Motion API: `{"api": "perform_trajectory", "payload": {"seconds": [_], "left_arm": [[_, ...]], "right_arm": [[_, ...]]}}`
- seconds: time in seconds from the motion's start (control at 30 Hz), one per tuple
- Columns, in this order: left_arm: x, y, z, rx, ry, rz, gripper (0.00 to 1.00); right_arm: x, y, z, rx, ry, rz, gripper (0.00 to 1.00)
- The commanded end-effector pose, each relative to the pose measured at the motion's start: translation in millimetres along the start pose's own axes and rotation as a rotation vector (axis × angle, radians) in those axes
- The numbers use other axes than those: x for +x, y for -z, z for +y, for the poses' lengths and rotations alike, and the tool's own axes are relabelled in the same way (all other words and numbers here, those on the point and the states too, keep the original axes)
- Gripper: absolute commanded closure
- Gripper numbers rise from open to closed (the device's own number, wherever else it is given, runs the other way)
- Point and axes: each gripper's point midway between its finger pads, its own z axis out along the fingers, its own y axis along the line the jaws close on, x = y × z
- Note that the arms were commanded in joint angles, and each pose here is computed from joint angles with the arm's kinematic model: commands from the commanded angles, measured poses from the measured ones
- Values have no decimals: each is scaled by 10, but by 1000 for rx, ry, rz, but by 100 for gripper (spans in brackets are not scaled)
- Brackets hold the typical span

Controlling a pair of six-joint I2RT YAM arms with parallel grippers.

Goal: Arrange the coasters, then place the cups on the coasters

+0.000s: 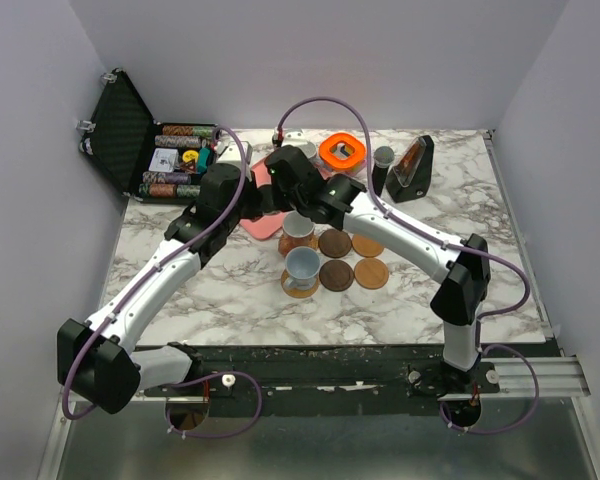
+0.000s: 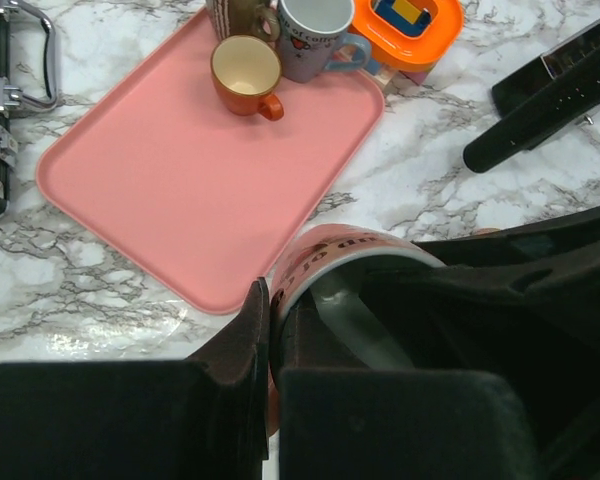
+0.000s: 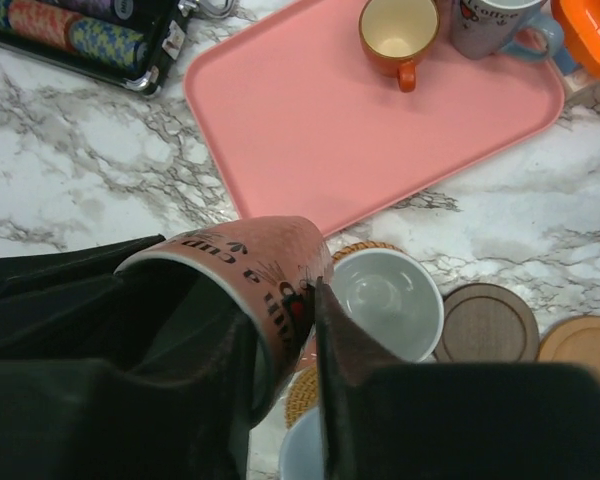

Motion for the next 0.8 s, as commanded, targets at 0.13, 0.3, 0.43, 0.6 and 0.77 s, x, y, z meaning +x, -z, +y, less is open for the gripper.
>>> {"api": "perform_trajectory", "payload": {"seconds": [0.13,0.3,0.43,0.6,0.77], "left_arm": [[-310,162,-276,142,12,-113,92],[-385,239,-269,147,-1,-156,67],[-463,340,-244,145,-3,-211,48],[-600,483,-93,78,-21,-299,22],[-710,622,41,25,-46,-379,4]], "right_arm": [[-82,15,-65,67,29,-26,99],[-254,125,-94,69,13,-79,99],[-446,224,-198,69,-2,-128,99],[-685,397,-511,130,-2,-182,99],[-834,615,-971,196,16,-211,99]]}}
